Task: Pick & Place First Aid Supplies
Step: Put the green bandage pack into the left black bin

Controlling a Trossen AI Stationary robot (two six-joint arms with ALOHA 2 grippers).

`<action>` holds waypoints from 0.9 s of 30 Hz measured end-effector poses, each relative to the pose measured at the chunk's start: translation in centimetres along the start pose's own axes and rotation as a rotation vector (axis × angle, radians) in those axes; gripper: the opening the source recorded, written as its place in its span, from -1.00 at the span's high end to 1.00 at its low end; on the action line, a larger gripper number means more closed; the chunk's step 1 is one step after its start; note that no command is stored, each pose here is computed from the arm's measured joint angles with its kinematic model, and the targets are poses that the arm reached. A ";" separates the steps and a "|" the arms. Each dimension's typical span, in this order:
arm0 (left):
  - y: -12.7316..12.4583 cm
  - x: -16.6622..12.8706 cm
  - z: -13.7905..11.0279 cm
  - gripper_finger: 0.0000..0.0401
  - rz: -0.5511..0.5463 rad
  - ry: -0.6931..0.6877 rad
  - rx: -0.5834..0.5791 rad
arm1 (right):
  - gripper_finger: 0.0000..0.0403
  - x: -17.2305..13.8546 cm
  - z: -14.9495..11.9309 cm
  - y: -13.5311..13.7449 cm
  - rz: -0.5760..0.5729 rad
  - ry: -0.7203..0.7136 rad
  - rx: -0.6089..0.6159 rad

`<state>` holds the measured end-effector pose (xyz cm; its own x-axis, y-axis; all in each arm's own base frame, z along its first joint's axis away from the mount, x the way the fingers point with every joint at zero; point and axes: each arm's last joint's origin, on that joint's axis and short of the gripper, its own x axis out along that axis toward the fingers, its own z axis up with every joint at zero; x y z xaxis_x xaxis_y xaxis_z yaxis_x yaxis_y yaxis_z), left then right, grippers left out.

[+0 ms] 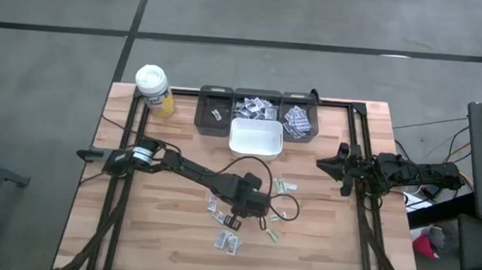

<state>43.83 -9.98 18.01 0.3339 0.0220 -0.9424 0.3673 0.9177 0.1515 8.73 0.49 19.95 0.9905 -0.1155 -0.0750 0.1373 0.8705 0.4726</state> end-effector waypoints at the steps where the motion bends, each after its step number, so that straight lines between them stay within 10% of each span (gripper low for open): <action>1: 0.0 0.0 0.0 0.58 -0.002 -0.001 0.000 | 0.69 0.0 0.0 0.0 0.000 0.000 0.000; 27: -0.6 2.1 -1.5 0.62 0.066 0.010 0.025 | 0.69 0.0 0.0 0.0 0.000 0.000 0.000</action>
<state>43.03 -9.87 15.49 0.3496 0.0865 -0.9329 0.3661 0.9040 0.2210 8.73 0.49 19.95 0.9905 -0.1155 -0.0747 0.1371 0.8705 0.4726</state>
